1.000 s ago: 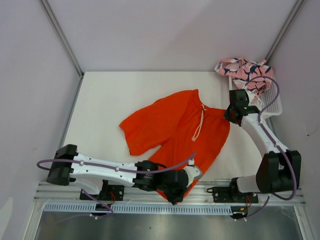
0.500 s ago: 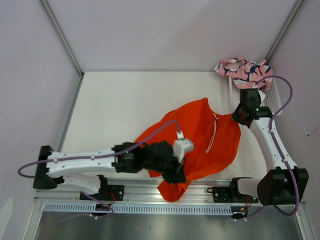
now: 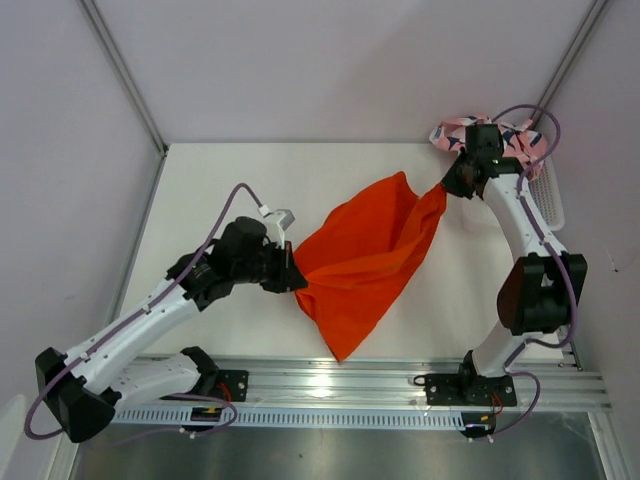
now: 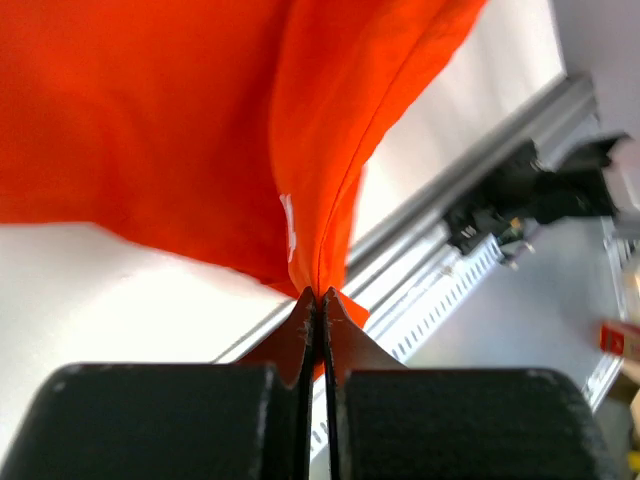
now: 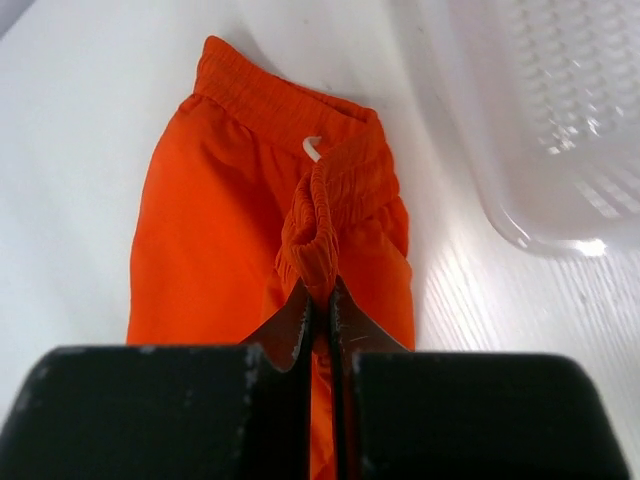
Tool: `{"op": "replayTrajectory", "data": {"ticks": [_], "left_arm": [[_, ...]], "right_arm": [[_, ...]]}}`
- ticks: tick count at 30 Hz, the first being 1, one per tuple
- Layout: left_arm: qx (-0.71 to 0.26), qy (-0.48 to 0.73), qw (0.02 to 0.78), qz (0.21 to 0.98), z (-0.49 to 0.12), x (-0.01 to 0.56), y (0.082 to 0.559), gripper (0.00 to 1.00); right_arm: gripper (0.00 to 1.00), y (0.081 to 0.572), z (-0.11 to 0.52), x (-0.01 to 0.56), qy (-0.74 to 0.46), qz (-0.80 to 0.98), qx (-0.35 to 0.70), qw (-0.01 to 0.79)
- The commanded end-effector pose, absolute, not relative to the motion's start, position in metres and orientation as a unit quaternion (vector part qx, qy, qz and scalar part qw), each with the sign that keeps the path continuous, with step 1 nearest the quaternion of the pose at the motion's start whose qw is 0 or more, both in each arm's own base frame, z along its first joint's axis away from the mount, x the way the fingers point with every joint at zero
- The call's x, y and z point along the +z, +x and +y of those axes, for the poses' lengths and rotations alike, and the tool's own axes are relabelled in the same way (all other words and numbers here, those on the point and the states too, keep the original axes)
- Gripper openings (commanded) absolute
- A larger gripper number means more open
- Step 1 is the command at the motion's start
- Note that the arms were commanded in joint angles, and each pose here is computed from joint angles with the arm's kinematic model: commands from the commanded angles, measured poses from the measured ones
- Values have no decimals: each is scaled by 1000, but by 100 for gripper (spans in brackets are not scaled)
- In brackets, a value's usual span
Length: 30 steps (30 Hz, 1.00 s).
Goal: Fold and stack the shorts
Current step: Flatten the shorts out
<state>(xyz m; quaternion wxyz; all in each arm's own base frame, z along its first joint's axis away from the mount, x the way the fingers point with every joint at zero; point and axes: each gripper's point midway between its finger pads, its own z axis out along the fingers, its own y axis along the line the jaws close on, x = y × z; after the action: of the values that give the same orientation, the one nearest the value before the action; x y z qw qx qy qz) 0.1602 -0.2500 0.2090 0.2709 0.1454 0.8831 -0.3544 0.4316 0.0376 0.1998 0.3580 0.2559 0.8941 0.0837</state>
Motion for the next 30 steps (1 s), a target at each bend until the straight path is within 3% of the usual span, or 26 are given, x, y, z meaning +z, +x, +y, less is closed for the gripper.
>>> {"op": "replayTrajectory", "data": {"ticks": [1, 5, 10, 17, 21, 24, 30], "left_arm": [[-362, 140, 267, 882, -234, 200, 177, 0], [-356, 110, 292, 881, -215, 205, 207, 0], [-380, 131, 305, 863, -222, 228, 206, 0], [-351, 128, 352, 858, -202, 258, 200, 0], [-401, 159, 350, 831, -211, 280, 180, 0], [-393, 164, 388, 818, -201, 308, 176, 0], [-396, 184, 502, 747, -189, 431, 171, 0]], "right_arm": [[0, 474, 55, 220, 262, 875, 122, 389], [0, 502, 59, 226, 269, 865, 135, 402], [0, 510, 60, 237, 267, 853, 146, 425], [0, 474, 78, 240, 233, 864, 182, 408], [0, 435, 82, 247, 219, 862, 194, 414], [0, 414, 84, 281, 215, 842, 221, 442], [0, 372, 82, 392, 228, 768, 277, 531]]}}
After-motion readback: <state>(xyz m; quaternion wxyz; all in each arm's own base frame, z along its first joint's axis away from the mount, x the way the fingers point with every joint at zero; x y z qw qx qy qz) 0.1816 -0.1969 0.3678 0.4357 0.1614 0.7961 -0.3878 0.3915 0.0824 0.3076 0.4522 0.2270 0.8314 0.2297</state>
